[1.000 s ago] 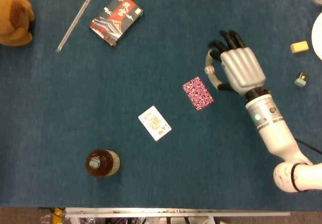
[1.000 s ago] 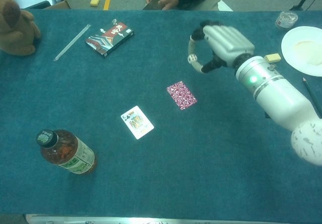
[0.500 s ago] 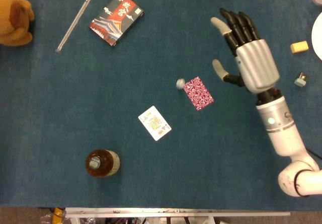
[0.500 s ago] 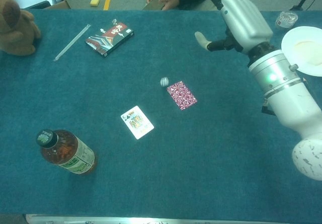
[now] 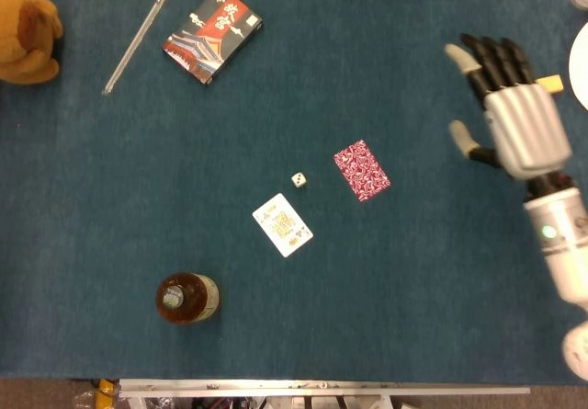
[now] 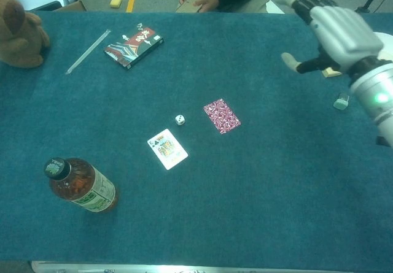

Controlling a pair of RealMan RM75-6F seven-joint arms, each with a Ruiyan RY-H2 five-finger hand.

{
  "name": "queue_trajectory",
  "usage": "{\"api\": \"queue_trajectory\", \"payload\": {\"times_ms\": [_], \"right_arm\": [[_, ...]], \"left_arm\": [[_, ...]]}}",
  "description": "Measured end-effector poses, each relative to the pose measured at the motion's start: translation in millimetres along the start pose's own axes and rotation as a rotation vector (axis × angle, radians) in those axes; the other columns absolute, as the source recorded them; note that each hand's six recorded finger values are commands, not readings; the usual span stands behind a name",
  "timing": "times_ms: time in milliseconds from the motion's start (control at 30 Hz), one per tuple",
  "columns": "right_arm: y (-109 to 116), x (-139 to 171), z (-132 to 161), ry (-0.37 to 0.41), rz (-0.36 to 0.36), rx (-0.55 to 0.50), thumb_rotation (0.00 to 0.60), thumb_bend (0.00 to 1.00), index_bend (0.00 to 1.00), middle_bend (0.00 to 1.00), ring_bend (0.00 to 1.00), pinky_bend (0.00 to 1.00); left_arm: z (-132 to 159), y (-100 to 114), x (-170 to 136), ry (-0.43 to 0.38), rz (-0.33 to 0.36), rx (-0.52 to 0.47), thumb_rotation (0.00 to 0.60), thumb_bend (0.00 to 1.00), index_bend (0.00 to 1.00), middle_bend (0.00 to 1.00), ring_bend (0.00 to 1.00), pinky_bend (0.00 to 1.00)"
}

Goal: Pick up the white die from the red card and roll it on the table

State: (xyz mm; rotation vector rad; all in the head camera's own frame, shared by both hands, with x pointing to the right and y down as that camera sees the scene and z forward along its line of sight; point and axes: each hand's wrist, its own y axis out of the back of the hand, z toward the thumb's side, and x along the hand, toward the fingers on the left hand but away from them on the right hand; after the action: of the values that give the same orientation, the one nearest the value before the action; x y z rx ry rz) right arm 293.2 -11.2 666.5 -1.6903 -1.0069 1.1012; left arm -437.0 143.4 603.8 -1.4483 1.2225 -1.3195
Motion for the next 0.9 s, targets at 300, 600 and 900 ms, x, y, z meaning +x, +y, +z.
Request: {"api": "queue_trajectory", "payload": {"times_ms": [300, 600, 900], "right_arm": [[19, 44, -50, -0.176, 0.015, 0.058, 0.600, 0.34, 0.00, 0.08, 0.00, 0.00], [29, 86, -77, -0.277, -0.019, 0.075, 0.600, 0.34, 0.00, 0.09, 0.00, 0.00], [35, 120, -86, -0.311, -0.057, 0.058, 0.600, 0.34, 0.01, 0.09, 0.00, 0.00]], "left_arm": [[3, -1, 7, -0.009, -0.004, 0.007, 0.600, 0.27, 0.28, 0.21, 0.13, 0.09], [8, -4, 13, -0.018, -0.013, 0.014, 0.600, 0.27, 0.28, 0.21, 0.13, 0.09], [14, -5, 11, -0.031, -0.012, 0.019, 0.600, 0.27, 0.28, 0.21, 0.13, 0.09]]}}
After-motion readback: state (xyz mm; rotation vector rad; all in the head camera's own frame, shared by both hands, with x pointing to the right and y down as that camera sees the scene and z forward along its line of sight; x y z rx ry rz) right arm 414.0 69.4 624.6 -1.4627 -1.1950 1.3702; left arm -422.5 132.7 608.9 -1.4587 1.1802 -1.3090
